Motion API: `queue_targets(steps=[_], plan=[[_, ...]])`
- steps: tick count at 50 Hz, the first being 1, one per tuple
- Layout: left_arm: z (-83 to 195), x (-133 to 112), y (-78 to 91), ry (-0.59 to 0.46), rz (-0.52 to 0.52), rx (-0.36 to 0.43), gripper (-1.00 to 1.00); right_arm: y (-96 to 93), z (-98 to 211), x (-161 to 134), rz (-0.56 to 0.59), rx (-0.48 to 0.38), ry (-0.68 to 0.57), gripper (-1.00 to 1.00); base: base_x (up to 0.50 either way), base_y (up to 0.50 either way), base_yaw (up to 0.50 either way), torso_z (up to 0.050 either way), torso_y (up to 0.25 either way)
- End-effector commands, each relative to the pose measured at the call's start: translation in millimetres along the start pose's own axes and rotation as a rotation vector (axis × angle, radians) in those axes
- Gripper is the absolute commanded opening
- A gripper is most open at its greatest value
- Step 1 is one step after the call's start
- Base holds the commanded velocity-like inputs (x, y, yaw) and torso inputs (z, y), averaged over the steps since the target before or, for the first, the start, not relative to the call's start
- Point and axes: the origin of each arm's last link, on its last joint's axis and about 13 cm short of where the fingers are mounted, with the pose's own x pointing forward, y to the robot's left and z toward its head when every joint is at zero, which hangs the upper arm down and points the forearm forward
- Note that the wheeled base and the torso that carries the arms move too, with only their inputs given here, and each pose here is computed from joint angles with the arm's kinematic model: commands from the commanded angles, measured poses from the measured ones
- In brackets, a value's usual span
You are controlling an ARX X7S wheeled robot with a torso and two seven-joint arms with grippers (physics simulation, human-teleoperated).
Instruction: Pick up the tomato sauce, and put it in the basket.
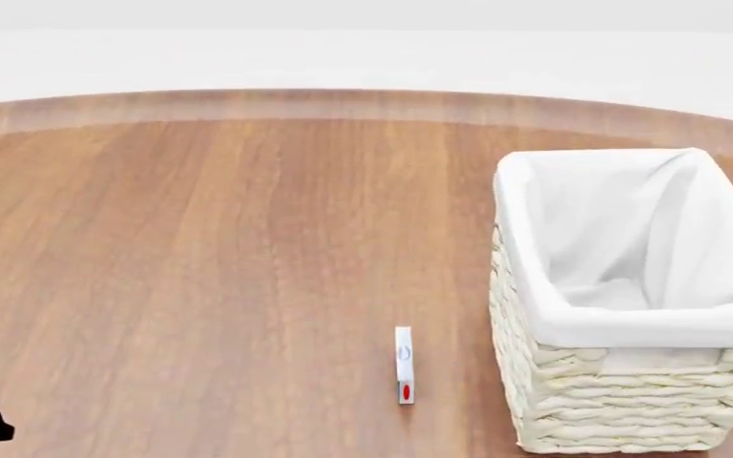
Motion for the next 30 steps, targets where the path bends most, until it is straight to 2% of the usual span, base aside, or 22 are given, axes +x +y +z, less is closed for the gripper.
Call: queue_targets(steps=[1,10,24,30], plan=[[-3,0,-0.2,0.011,-0.004,-0.010,1.00,4.5,-7,-20,0.006,0.004,0.017,1.00,0.00,0.00,0.00,0.000,0.000],[-5,0,-0.4,0.015,-0.007,-0.010,1.00,7.0,-15,-32,0.004,0.027,0.040,1.00,0.00,0.00,0.00,0.000,0.000],[-9,0,0.4,0.024,-0.009,-0.012,1.00,9.3,-30,-52,-0.003,0.004,0.089,1.00,0.00,0.00,0.00,0.000,0.000],[-12,1,-0.9,0.030,-0.016,-0.012,1.00,8.0,-36,-58,-0.021,0.031,0.110,1.00,0.00,0.00,0.00,0.000,0.000]])
